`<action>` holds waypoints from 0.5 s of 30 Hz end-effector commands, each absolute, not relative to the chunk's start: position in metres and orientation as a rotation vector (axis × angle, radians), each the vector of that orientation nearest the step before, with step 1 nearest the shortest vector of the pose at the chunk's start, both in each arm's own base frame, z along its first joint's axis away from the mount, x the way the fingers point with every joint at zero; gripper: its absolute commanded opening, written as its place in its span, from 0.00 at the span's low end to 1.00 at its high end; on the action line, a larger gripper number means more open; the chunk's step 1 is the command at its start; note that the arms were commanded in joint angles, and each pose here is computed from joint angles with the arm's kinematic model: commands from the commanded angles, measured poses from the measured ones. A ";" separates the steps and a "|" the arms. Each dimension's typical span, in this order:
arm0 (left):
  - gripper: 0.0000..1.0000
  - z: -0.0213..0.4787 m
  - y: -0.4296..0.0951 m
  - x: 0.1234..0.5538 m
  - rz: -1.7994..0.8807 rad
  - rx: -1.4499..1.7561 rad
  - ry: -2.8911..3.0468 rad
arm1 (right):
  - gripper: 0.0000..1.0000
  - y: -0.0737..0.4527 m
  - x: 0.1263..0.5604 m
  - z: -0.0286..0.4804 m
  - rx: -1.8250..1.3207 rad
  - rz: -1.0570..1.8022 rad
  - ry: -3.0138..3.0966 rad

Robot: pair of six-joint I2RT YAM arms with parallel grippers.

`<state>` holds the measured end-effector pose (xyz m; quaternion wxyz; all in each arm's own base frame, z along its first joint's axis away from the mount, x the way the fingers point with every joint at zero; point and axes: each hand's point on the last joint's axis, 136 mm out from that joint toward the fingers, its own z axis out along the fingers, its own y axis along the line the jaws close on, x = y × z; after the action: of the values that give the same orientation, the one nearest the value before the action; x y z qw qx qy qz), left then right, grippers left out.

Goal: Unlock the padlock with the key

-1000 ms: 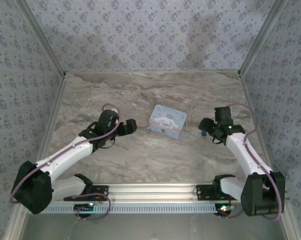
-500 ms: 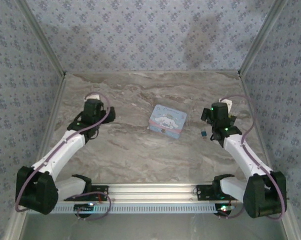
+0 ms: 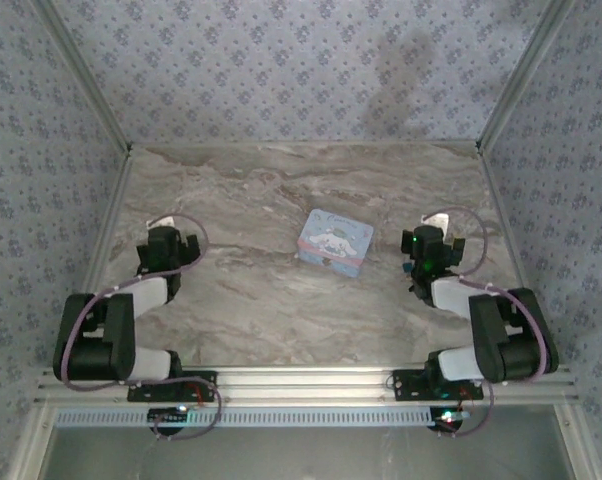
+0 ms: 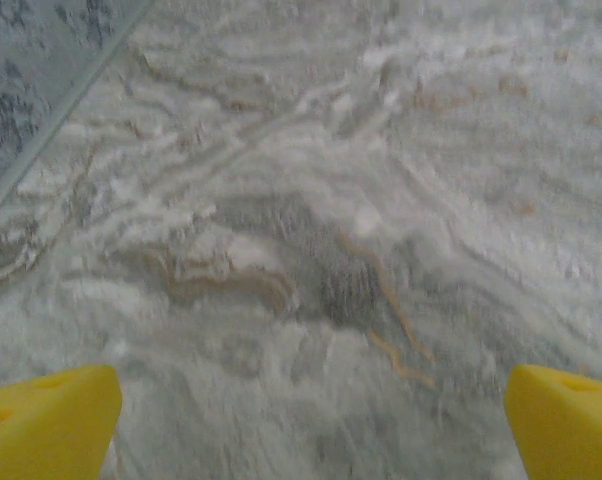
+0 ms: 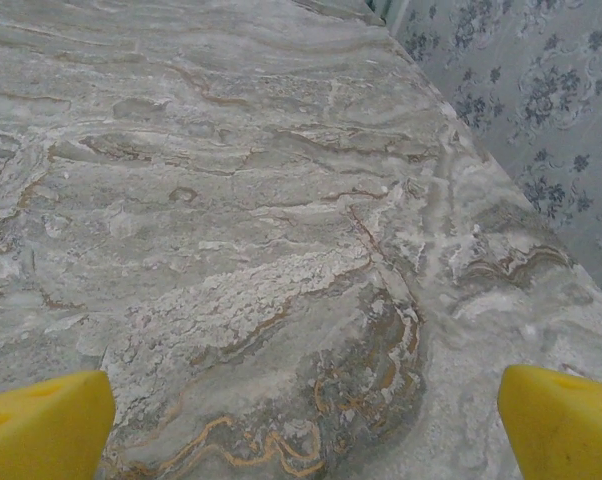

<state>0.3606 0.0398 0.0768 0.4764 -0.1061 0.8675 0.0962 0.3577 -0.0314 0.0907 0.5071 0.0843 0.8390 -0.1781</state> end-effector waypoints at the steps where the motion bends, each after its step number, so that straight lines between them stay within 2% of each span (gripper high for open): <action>1: 0.98 0.112 0.036 0.385 0.179 -0.208 1.903 | 1.00 -0.026 0.373 0.113 0.166 -0.382 1.872; 4: 0.98 0.095 0.034 0.386 0.151 -0.195 1.866 | 1.00 -0.021 0.378 0.110 0.086 -0.363 1.856; 8: 0.98 0.092 0.027 0.394 0.136 -0.149 1.926 | 1.00 -0.032 0.379 0.090 0.149 -0.215 1.923; 11: 0.98 0.092 0.029 0.394 0.152 -0.160 1.931 | 1.00 -0.041 0.381 0.085 0.223 -0.223 1.959; 15: 0.98 0.092 0.029 0.393 0.164 -0.161 1.928 | 1.00 -0.035 0.384 0.086 0.163 -0.226 1.942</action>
<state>0.3838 0.0301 0.0727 0.5365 -0.0746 0.8379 0.0672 0.3782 -0.0436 0.0816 0.5481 0.0769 0.8241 -0.1204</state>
